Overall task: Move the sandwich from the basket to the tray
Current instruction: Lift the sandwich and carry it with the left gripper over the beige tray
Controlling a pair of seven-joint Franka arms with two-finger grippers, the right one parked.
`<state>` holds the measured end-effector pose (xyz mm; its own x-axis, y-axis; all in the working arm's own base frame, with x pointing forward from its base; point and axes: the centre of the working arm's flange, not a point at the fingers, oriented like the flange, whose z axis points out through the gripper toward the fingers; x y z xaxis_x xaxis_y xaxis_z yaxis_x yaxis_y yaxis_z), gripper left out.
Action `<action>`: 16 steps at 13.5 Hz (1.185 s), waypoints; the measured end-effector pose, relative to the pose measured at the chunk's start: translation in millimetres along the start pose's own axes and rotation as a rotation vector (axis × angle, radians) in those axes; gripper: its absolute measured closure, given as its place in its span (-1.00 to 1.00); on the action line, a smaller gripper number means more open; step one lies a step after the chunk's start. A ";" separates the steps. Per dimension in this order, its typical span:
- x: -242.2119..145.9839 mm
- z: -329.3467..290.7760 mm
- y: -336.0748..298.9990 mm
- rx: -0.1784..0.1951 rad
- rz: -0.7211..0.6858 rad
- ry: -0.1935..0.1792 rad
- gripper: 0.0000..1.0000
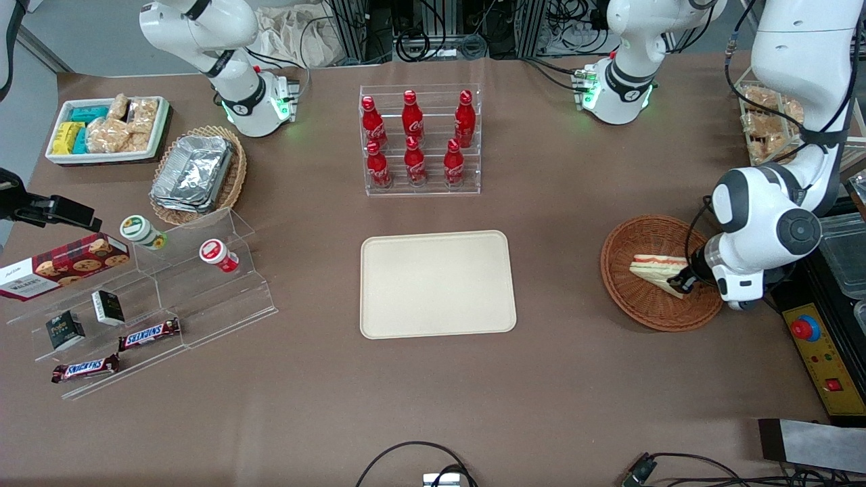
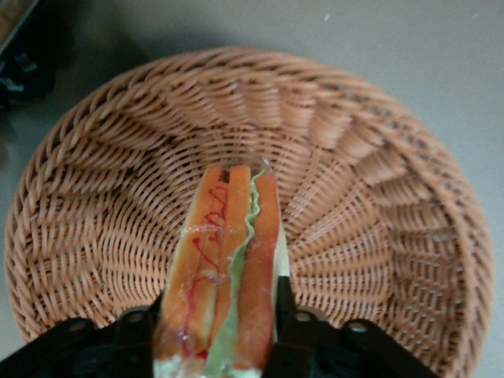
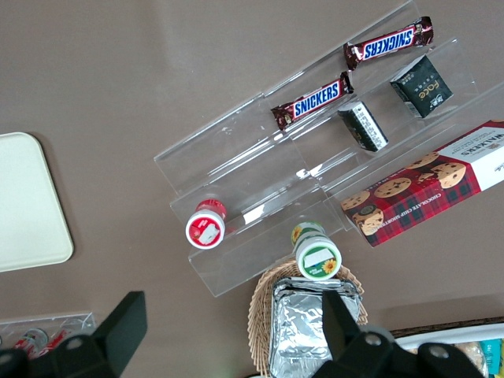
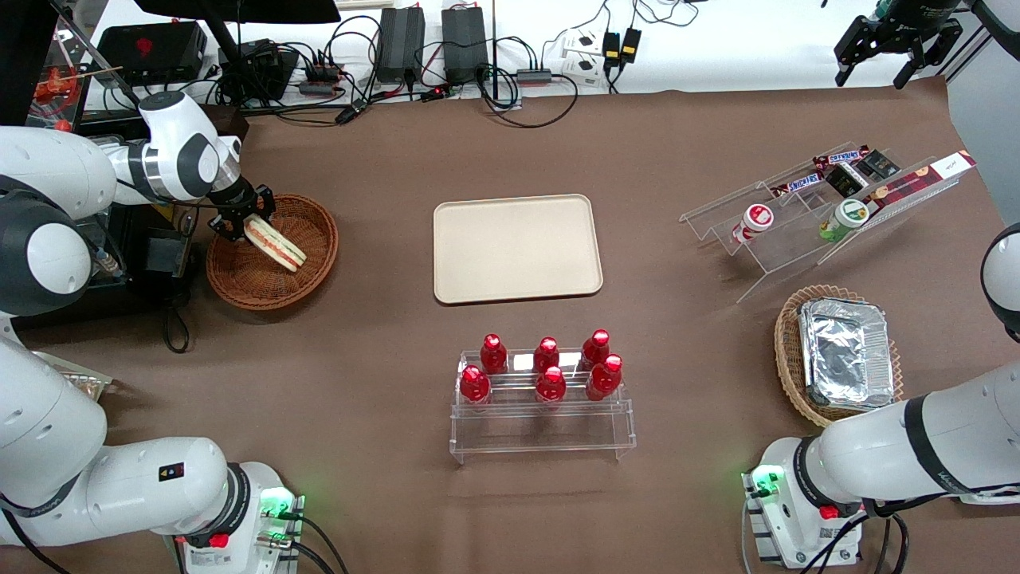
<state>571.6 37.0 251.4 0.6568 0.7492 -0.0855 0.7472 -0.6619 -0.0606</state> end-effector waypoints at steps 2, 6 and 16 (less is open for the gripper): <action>4.1 -16.5 10.1 -0.012 0.007 0.010 0.25; 11.0 -99.1 37.8 0.042 0.033 -0.047 0.58; -154.7 -229.1 186.3 -0.079 0.668 -0.101 0.59</action>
<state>632.6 -196.7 481.2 0.9700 0.1720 -0.1718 0.1924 -0.9751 0.1101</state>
